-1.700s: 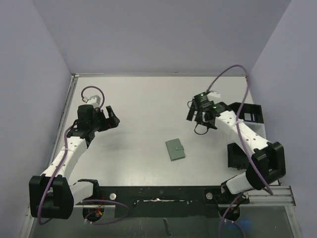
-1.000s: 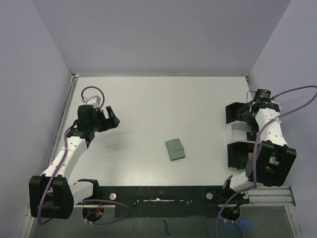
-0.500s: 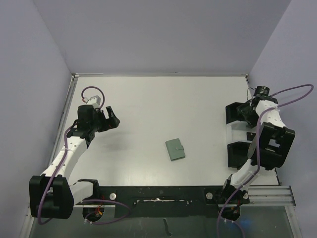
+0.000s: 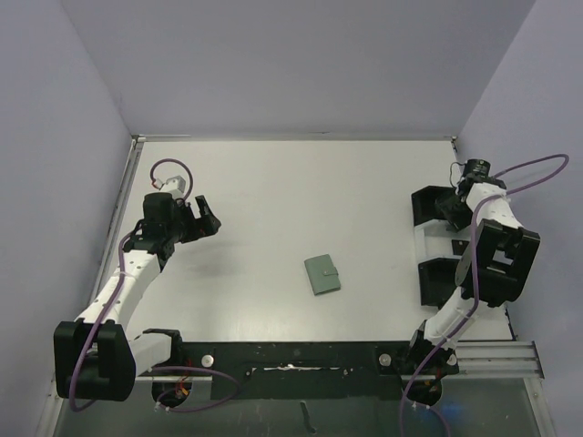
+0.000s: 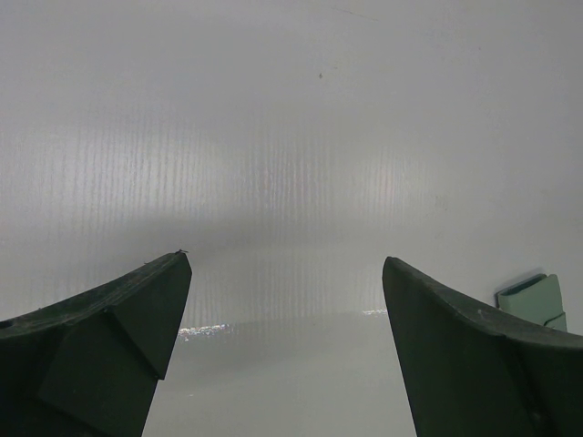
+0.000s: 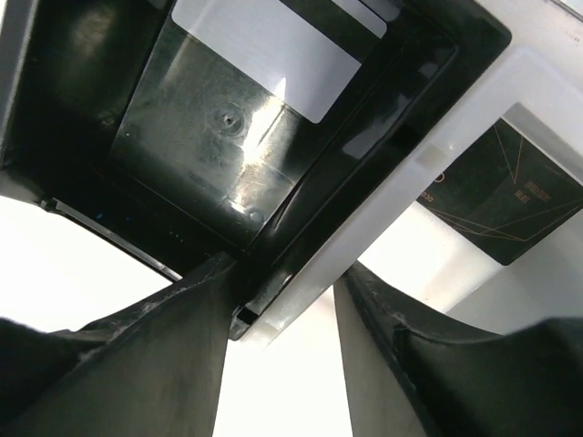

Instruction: Take the credit cards out of the card holder

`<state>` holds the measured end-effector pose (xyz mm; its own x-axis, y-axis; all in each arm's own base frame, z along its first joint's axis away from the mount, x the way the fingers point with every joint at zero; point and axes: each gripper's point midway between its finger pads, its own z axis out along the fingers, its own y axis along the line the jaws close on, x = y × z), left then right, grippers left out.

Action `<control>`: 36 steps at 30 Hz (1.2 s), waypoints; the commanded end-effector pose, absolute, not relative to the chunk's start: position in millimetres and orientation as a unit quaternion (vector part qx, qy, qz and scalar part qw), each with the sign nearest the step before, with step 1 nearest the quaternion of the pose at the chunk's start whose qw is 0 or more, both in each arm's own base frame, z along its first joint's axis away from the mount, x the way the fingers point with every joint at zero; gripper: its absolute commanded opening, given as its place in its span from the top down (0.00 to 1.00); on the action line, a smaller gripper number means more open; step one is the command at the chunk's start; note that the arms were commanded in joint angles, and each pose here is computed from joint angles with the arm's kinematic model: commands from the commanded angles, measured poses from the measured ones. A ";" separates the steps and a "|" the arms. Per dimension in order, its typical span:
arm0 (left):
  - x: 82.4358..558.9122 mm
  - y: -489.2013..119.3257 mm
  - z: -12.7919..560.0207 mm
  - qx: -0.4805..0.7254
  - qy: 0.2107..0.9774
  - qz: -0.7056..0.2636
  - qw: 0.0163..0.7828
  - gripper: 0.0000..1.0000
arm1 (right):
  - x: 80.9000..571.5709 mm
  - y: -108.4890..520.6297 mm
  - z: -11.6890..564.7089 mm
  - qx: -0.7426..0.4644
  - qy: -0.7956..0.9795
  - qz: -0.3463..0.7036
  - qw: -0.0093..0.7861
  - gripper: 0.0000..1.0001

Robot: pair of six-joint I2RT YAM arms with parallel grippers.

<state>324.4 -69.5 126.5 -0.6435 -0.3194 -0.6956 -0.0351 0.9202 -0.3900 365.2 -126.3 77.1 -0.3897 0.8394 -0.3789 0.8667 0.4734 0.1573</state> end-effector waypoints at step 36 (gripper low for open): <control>333.4 -72.5 141.8 -0.097 0.882 -0.186 0.422 0.13 | 407.2 128.7 82.1 0.175 0.953 -0.018 0.247 0.76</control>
<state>321.7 -70.0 120.1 -0.6638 -0.3187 -0.6766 -0.0442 0.9198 -0.3899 393.2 99.2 70.2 -0.8025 0.4044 -0.4387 0.4271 0.9028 0.0509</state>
